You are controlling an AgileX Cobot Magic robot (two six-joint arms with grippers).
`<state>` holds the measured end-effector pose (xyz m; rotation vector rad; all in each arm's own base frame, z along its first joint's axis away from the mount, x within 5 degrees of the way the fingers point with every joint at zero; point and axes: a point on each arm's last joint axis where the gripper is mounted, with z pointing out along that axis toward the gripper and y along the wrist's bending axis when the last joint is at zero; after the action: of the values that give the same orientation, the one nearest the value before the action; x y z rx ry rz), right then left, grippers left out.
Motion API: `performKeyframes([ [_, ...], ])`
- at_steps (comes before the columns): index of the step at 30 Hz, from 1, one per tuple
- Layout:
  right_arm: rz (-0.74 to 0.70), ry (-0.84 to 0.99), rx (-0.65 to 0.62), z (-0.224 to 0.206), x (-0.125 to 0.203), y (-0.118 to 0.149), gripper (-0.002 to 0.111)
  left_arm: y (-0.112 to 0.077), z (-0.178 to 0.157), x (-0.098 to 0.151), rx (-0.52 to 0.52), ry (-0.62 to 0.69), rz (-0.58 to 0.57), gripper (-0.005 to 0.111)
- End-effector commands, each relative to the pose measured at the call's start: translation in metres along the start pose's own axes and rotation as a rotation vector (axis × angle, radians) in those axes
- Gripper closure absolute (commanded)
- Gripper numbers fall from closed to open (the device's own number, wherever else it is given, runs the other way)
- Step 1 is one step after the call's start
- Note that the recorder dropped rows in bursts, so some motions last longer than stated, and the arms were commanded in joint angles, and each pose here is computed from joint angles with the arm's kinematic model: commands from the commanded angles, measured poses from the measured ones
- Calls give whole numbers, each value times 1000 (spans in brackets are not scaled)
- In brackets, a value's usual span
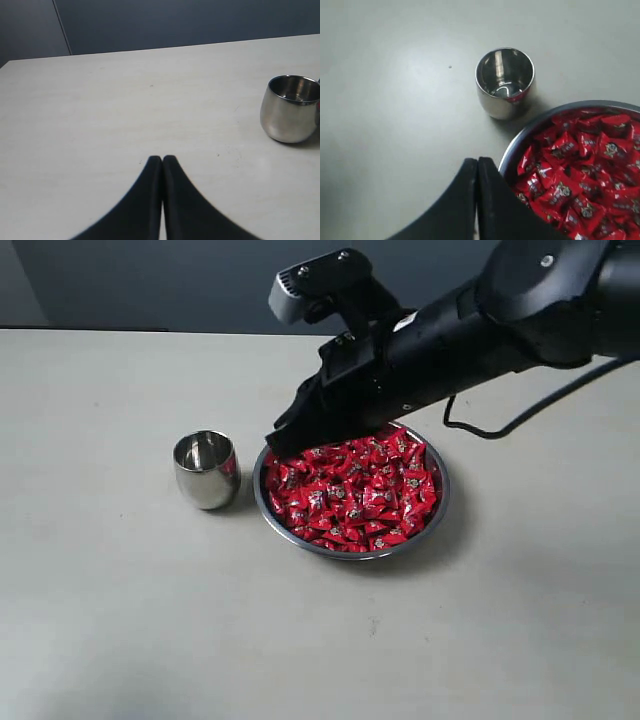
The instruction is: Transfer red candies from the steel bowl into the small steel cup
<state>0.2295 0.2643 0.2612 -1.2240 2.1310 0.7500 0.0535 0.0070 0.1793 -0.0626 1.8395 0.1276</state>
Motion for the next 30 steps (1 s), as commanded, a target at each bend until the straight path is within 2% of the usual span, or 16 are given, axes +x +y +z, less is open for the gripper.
performKeyframes([
  [1, -47, 27, -1, 16, -6, -8, 108, 0, -1, -3, 6, -19, 2, 106],
  [4, -38, 55, 23, 25, -3, -14, 108, 0, -1, -3, 6, -19, 2, 106],
  [8, 0, 105, -31, 34, 0, -13, 108, 0, -1, -3, 6, -19, 2, 106],
  [10, 9, 102, 16, 37, 0, -18, 108, 0, -1, -3, 6, -19, 2, 106],
  [12, 31, 126, 115, 42, 5, -31, 108, 0, -1, -3, 6, -19, 2, 106],
  [15, 128, 167, 192, 52, 17, -54, 106, 0, -1, -3, 6, -19, 2, 106],
  [25, 307, 176, 178, 67, 29, -82, 104, 0, -1, -3, 6, -19, 2, 106],
  [27, 314, 187, 172, 69, 30, -84, 101, 0, -1, -3, 6, -19, 2, 106],
  [30, 323, 207, 165, 73, 33, -87, 89, 0, -1, -3, 6, -19, 2, 106],
])
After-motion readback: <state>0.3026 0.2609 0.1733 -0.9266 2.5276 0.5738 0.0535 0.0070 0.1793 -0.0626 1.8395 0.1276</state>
